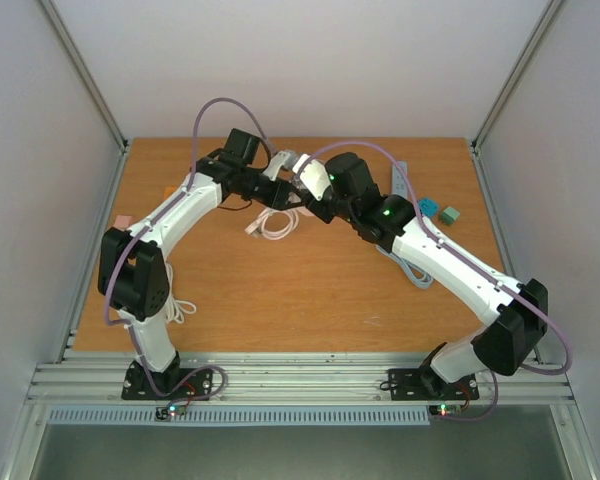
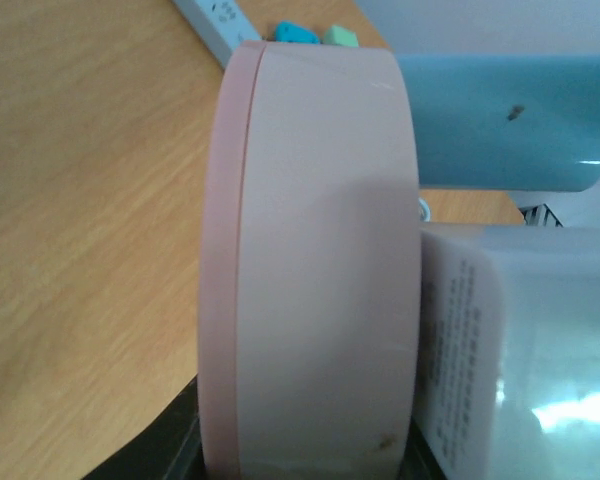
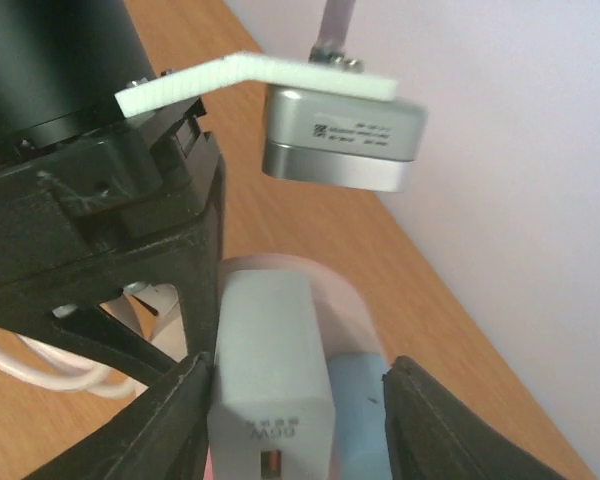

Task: Pull the plug off the socket
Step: Remove the plug from the socket.

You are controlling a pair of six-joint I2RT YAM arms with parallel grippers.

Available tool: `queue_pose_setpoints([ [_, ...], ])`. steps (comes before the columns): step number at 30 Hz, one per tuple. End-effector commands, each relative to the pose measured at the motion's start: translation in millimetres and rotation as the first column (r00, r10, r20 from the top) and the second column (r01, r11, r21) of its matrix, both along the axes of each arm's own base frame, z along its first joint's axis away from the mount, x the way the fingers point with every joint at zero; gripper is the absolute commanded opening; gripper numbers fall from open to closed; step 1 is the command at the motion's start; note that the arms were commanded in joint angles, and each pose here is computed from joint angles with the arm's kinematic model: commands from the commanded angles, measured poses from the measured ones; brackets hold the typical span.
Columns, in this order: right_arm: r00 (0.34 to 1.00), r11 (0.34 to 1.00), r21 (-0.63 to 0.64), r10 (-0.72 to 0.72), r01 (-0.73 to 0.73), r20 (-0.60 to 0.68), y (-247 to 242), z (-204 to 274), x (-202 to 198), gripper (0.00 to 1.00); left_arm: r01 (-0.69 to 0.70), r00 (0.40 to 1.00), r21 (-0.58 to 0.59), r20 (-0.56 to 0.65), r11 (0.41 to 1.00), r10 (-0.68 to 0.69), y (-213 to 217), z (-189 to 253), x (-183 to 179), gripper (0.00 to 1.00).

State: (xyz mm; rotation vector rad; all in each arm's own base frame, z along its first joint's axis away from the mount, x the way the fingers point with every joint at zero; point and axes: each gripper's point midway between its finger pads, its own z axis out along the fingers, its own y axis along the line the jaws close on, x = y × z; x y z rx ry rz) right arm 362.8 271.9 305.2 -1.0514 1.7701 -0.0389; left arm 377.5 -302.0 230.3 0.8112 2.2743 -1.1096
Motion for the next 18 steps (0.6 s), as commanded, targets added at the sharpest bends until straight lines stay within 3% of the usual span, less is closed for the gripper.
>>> queue_pose_setpoints([
  [1,1.0,0.997,0.074,-0.001,0.0,0.025,11,17,8,0.52,0.019,0.997,-0.08,-0.074,0.997,-0.025,16,-5,-6,0.0],
  [11,0.991,0.996,0.051,0.085,-0.08,-0.105,21,-20,-8,0.6,0.086,0.985,-0.159,-0.133,0.984,-0.107,39,-27,-29,0.0],
  [18,0.959,0.98,0.121,0.181,-0.157,-0.22,39,-33,-25,0.58,-0.001,0.991,-0.137,-0.136,0.991,-0.018,42,-39,-17,0.0],
])
